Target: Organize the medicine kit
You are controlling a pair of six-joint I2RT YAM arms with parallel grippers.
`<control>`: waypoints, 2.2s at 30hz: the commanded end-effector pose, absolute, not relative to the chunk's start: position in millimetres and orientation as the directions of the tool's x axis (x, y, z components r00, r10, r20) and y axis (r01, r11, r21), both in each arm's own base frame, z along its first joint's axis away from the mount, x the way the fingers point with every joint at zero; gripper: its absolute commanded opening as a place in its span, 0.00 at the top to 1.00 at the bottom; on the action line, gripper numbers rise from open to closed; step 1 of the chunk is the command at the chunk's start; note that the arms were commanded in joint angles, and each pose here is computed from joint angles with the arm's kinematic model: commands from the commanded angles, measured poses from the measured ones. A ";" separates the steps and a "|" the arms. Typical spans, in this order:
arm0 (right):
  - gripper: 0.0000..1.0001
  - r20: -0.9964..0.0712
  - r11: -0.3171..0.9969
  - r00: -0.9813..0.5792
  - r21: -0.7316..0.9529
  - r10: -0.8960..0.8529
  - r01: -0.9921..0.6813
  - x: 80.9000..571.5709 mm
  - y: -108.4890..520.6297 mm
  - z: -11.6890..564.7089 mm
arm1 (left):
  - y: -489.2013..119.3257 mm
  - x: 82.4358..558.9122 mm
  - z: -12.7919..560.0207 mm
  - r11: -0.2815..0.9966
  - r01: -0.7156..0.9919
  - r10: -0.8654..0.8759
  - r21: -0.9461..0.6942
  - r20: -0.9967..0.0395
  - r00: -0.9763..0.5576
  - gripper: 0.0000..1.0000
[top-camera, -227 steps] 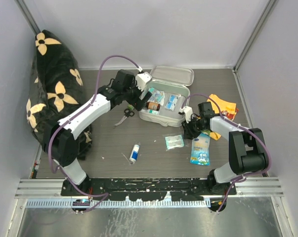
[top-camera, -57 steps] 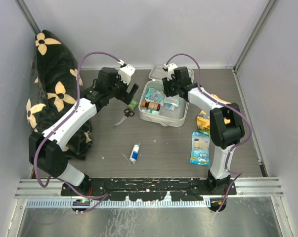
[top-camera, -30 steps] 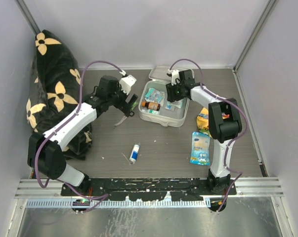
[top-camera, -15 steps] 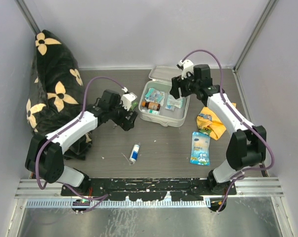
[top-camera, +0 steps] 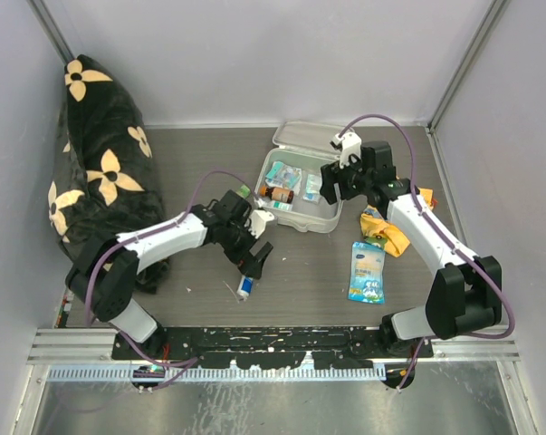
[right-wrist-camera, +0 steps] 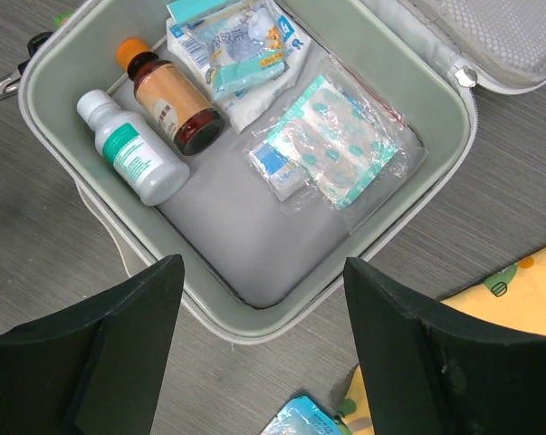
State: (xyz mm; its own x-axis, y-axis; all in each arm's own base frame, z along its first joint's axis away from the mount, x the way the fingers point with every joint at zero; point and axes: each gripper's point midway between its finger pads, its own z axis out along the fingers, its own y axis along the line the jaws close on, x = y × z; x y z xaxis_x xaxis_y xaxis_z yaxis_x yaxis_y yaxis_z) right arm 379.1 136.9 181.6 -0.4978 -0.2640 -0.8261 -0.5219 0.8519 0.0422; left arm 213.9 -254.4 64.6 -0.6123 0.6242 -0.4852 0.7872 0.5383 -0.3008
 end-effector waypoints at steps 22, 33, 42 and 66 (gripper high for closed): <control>0.23 -0.886 0.892 -0.428 0.038 -0.178 -0.450 390.0 98.8 206.8 | -268.1 187.0 37.2 0.500 0.822 0.772 -0.271 -0.289 -0.565 0.54; 0.23 -0.888 0.896 -0.429 0.048 -0.164 -0.442 390.4 92.8 207.9 | -290.8 219.8 64.7 0.253 0.956 0.869 -0.150 -0.399 -0.293 0.64; 0.23 -0.892 0.901 -0.425 0.050 -0.154 -0.431 390.1 86.0 210.5 | -316.1 228.5 63.2 0.139 0.984 0.911 -0.109 -0.376 -0.170 0.61; 0.23 -0.885 0.897 -0.443 0.072 -0.144 -0.436 389.8 84.5 204.8 | -296.9 223.8 45.6 0.169 0.985 0.926 -0.036 -0.336 -0.171 0.43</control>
